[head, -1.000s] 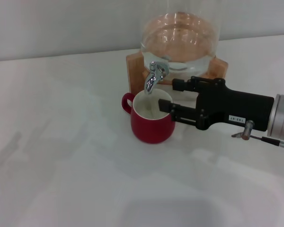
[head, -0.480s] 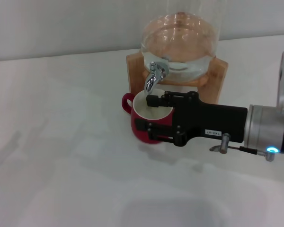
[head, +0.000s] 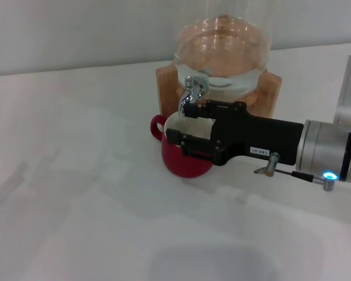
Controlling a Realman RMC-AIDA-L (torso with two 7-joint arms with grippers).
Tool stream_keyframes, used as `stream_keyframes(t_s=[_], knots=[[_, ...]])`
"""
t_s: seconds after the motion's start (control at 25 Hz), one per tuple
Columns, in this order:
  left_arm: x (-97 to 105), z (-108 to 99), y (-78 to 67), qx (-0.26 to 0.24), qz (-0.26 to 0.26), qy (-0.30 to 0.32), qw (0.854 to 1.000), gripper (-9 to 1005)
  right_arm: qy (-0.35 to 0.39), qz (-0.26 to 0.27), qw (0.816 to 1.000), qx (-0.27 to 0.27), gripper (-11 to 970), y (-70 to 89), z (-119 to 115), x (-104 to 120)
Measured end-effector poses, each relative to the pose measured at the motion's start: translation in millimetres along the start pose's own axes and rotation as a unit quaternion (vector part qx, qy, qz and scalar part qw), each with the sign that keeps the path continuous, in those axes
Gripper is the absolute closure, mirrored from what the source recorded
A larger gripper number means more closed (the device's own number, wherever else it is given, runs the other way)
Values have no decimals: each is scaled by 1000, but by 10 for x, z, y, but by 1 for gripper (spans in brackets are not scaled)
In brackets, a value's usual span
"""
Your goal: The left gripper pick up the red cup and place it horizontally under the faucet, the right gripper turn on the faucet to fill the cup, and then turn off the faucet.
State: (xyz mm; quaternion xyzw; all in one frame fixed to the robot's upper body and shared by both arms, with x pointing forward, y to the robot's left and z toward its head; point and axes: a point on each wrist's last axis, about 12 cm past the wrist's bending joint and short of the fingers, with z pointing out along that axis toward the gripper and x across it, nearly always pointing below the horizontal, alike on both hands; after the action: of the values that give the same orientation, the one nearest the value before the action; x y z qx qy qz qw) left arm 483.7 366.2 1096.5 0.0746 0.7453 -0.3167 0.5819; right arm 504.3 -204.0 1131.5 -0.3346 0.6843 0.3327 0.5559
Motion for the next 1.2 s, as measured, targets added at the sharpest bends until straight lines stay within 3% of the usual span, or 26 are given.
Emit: stream_keyframes(t_s=[0.52,1.2], knots=[[-12,-8,11,-2,6,5,1000,116,-6,-10,1000,22,328,-2,57,-59],[-24,17,2,4,12,11,1000,117,-5,-6,999,46,328,-87,-62,-33]])
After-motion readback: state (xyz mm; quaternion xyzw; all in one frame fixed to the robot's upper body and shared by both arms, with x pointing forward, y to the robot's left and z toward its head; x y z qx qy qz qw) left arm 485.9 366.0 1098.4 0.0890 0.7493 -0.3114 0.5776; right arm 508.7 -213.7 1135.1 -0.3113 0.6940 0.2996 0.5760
